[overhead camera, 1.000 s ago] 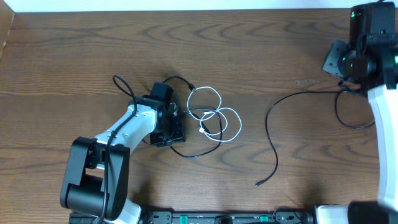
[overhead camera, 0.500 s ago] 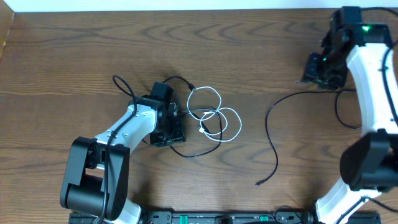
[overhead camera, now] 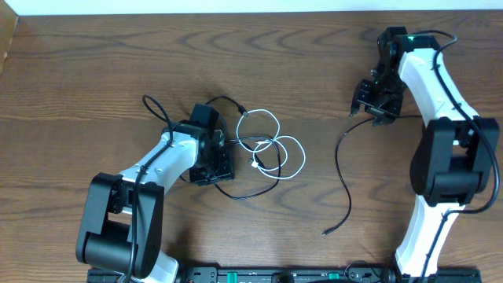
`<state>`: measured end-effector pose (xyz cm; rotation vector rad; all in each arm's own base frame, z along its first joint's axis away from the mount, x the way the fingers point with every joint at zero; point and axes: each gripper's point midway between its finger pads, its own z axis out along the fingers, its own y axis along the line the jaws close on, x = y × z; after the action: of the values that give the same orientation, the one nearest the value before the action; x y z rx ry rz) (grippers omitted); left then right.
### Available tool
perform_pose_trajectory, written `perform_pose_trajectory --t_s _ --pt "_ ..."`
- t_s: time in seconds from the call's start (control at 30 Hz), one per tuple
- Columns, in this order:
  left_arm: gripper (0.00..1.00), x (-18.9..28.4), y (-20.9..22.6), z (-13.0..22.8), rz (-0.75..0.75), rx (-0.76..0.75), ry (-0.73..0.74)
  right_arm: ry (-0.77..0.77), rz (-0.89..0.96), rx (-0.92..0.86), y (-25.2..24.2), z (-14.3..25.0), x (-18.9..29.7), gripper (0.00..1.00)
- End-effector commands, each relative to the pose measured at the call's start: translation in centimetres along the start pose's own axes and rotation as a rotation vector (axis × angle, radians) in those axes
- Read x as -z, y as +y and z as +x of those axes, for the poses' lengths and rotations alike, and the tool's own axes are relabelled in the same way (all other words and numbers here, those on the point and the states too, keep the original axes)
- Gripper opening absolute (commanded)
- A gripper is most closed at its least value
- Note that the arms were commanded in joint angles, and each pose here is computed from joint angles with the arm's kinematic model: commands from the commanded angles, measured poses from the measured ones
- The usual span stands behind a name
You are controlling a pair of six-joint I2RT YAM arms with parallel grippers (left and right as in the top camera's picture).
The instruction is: Untangle cables
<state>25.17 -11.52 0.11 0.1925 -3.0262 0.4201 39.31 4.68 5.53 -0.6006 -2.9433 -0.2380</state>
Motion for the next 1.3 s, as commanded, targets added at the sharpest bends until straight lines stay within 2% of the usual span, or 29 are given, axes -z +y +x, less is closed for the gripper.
perform_pose_trajectory --t_s 0.0,0.2,0.57,0.93,1.07,1.1,1.13,1.27 --pt "0.46 -0.7 0.7 0.8 -0.024 0.004 0.023 0.010 0.029 -0.088 0.3 0.2 -1.1 0.56" --pt "0.46 -0.7 0.7 0.8 -0.024 0.004 0.023 -0.054 0.178 -0.203 -1.4 -0.4 -1.8 0.51" --pt "0.46 -0.7 0.7 0.8 -0.024 0.004 0.023 -0.125 0.246 -0.208 0.0 -0.1 -2.4 0.50" --pt "0.46 -0.7 0.7 0.8 -0.024 0.004 0.023 -0.103 0.265 -0.229 -0.8 1.0 -5.4 0.49" --pt "0.46 -0.7 0.7 0.8 -0.024 0.004 0.023 -0.106 0.260 -0.221 -0.8 0.8 -5.2 0.19" --pt "0.46 -0.7 0.7 0.8 -0.024 0.004 0.023 -0.106 0.255 -0.212 -0.7 0.7 -5.1 0.04" --pt "0.46 -0.7 0.7 0.8 -0.024 0.004 0.023 -0.105 0.249 -0.200 -0.7 0.6 -4.9 0.01" --pt "0.46 -0.7 0.7 0.8 -0.024 0.004 0.023 -0.101 0.244 -0.173 -0.9 -0.1 -3.1 0.01"
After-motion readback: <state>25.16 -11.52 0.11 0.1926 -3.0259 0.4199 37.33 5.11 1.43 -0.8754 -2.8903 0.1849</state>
